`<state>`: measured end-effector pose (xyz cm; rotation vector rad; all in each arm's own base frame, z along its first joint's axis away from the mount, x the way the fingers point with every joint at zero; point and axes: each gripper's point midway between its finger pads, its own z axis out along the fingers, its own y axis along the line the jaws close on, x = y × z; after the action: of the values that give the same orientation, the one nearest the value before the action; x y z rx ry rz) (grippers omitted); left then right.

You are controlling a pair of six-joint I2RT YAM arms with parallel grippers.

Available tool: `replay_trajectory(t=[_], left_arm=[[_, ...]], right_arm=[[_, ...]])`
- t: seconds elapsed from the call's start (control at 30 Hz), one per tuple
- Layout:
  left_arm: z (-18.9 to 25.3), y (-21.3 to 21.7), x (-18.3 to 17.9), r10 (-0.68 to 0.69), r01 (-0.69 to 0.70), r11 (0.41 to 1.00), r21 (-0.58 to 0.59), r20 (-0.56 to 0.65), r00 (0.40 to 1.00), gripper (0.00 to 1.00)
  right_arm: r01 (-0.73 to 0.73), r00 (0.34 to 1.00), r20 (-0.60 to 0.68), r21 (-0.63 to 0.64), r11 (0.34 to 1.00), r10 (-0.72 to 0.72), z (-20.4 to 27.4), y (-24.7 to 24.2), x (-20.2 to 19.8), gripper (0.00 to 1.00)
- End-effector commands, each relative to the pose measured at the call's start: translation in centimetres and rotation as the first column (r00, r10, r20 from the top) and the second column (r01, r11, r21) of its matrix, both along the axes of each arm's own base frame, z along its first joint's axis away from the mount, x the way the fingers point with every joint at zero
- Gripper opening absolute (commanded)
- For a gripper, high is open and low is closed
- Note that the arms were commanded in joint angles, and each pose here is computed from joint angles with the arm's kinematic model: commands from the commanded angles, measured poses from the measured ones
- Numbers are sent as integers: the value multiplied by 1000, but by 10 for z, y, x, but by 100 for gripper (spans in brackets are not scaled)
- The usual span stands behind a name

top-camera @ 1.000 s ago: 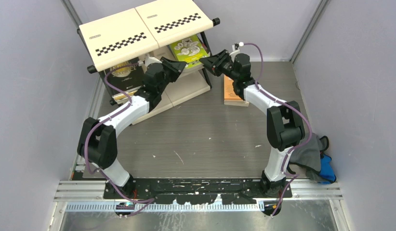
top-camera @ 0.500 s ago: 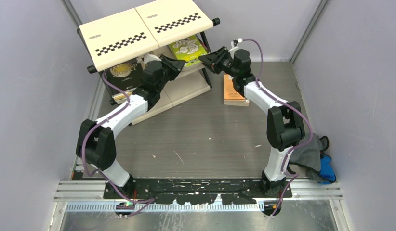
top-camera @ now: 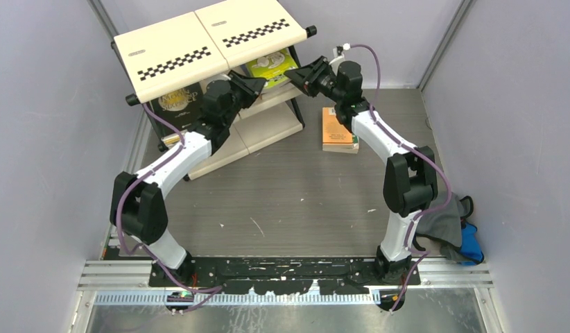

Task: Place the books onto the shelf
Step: Place the book on the shelf.

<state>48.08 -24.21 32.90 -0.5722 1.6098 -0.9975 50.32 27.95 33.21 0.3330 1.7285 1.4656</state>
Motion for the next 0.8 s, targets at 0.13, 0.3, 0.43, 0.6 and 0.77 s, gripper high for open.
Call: replay_trajectory(t=[0.13,0.3,0.43,0.6,0.77], left_arm=[[15,6,13,-8,6,999,53,51,999,36],[6,8,19,-11,10,999,53,29,1000,47],[-4,13,23,-8,7,999,49,7,1000,49],[-14,23,26,0,0,1000,23,-11,1000,50],[-16,26,26,3,-3,1000,16,-12,1000,50]], right_arm=[[35,983,178,24,999,-38,59,-3,15,1],[44,983,176,19,999,-46,57,-1,25,1],[59,983,175,13,998,-61,55,-1,32,1],[59,984,168,13,998,-61,49,2,38,1],[59,984,169,-2,998,-58,47,5,40,1]])
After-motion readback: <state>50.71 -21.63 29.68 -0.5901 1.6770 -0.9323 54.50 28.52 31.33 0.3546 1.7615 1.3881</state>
